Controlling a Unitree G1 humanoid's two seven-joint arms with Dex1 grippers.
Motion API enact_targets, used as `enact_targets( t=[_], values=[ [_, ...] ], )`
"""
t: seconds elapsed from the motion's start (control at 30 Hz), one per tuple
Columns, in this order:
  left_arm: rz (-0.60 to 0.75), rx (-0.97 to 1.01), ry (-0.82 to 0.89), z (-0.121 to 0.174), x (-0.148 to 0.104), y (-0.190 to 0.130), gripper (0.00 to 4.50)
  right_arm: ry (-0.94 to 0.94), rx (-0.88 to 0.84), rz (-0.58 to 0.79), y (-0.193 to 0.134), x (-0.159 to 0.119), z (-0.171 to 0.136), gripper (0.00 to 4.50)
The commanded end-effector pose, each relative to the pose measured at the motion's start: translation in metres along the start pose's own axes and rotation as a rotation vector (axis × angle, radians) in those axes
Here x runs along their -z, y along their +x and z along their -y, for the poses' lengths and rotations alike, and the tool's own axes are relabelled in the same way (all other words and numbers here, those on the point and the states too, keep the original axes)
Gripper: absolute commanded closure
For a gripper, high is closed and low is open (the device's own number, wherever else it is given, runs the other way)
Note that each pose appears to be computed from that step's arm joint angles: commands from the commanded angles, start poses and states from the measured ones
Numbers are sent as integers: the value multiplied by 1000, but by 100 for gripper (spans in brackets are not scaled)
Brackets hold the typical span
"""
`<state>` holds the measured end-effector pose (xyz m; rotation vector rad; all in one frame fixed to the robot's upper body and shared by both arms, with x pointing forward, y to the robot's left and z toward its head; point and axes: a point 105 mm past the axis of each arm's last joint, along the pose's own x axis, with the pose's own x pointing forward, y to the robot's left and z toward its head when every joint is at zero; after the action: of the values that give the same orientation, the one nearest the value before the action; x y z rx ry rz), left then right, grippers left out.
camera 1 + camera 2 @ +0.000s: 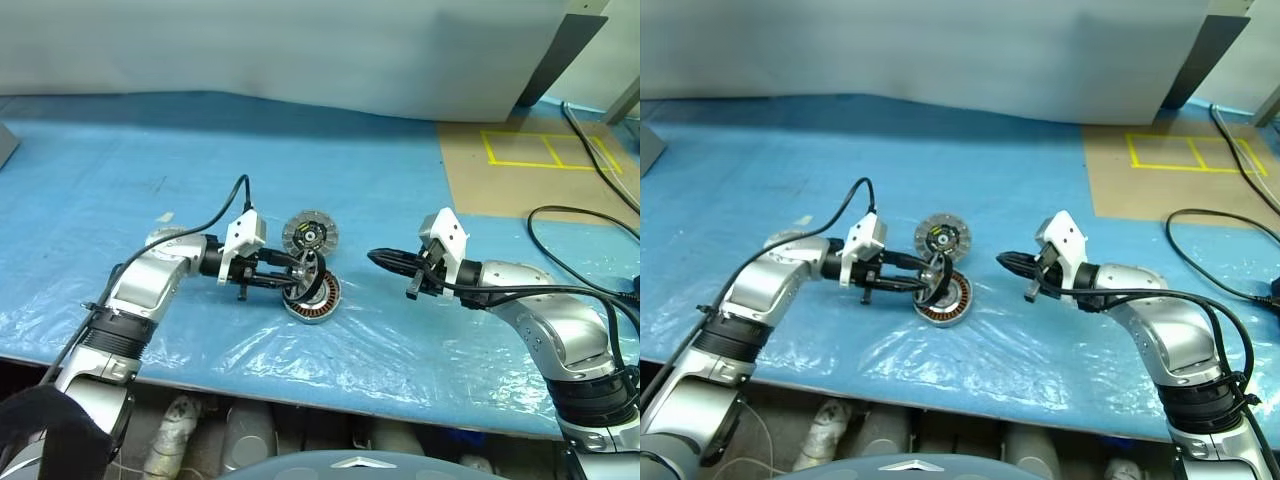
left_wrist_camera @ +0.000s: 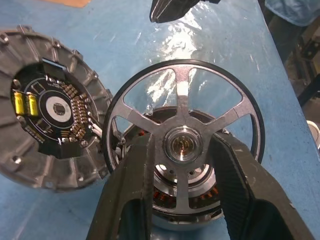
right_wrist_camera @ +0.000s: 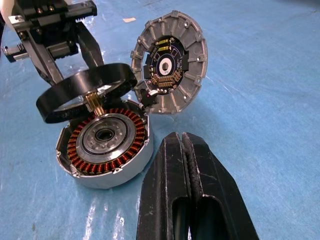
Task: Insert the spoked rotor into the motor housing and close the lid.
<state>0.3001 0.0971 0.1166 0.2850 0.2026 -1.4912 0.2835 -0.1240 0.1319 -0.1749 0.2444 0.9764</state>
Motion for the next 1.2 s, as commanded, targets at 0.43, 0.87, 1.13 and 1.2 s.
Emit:
enact_targets(
  t=[0.43,0.87,1.13,1.2],
  values=[
    [-154,42,87,7,20,-4,298,-30,22,23,-3,-8,0,450],
    [-88,6,190,-5,-7,2,120,-20,29,21,-1,-4,-1,450],
    [-16,-23,204,-9,-31,-7,120,-8,23,25,-1,-3,-3,450],
    [-9,-64,211,-15,-36,-13,120,-14,-12,38,0,-7,-9,450]
  ],
)
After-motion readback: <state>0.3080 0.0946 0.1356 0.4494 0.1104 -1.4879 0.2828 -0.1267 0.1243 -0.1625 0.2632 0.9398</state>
